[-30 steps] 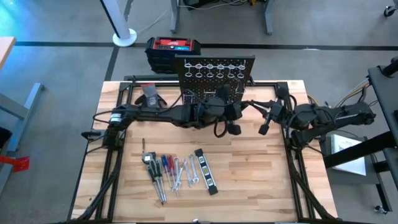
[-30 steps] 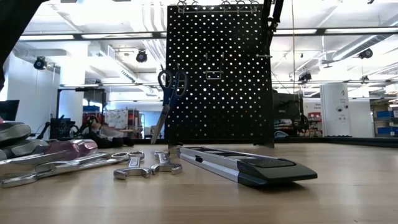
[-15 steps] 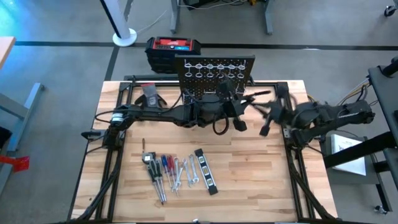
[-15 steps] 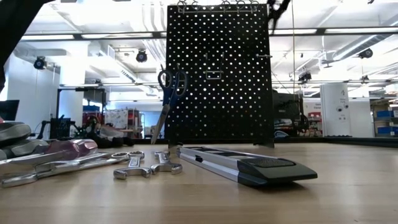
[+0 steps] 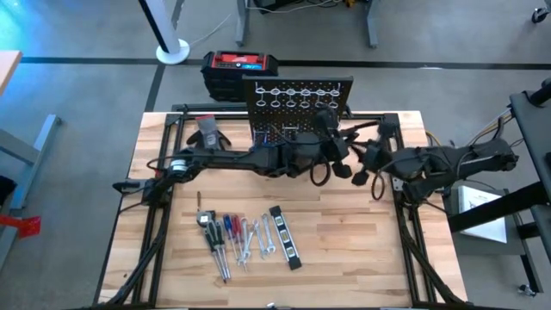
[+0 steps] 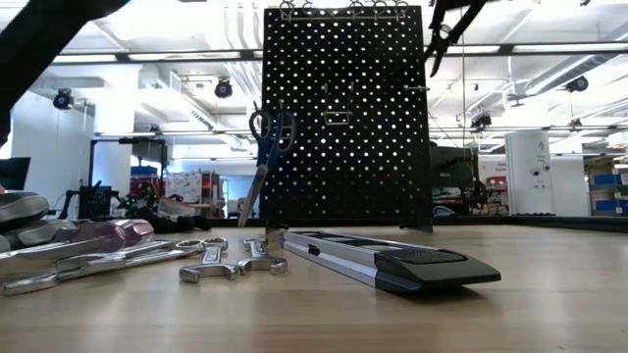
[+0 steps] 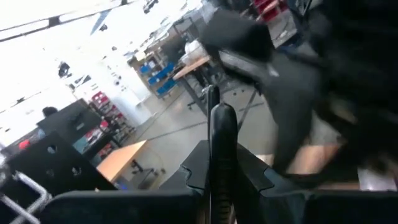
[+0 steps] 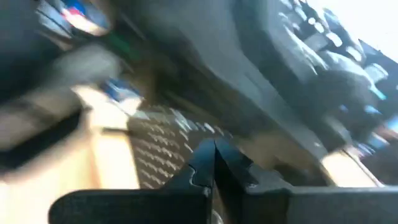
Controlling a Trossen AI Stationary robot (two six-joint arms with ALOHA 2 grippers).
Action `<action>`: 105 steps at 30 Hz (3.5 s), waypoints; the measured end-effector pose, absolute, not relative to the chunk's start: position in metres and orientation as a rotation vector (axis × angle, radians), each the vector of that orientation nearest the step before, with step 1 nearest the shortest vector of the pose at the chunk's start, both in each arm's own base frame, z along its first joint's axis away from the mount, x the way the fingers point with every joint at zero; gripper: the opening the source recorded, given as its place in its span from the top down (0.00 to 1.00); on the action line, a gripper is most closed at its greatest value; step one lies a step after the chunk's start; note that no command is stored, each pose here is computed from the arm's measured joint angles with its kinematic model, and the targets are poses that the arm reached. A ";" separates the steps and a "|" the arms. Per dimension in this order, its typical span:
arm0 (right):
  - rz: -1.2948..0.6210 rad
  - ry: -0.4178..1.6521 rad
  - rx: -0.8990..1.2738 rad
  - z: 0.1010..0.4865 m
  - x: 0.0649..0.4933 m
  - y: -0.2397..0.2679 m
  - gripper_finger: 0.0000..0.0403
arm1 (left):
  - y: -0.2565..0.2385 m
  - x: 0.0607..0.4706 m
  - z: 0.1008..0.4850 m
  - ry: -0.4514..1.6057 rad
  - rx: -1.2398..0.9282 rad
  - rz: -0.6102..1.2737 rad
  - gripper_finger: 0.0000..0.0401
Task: Hang tools onto peg board
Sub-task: Hang the black stripping pliers on the peg board
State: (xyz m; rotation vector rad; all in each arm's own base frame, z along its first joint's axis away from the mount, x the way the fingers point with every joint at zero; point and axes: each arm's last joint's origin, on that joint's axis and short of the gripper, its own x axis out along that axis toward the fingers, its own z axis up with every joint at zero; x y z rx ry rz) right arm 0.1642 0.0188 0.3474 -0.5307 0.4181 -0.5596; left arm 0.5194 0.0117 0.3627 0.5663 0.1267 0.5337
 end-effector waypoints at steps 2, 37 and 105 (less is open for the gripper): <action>-0.590 0.393 -0.509 0.352 0.153 0.017 1.00 | 0.014 0.519 0.363 0.130 0.554 0.550 0.95; -0.272 -0.113 -0.180 0.337 0.074 0.007 0.49 | 0.002 0.485 0.401 0.067 0.214 0.249 0.95; 0.024 0.158 0.831 0.335 0.104 0.025 0.97 | -0.110 0.461 0.366 0.581 1.735 0.200 0.64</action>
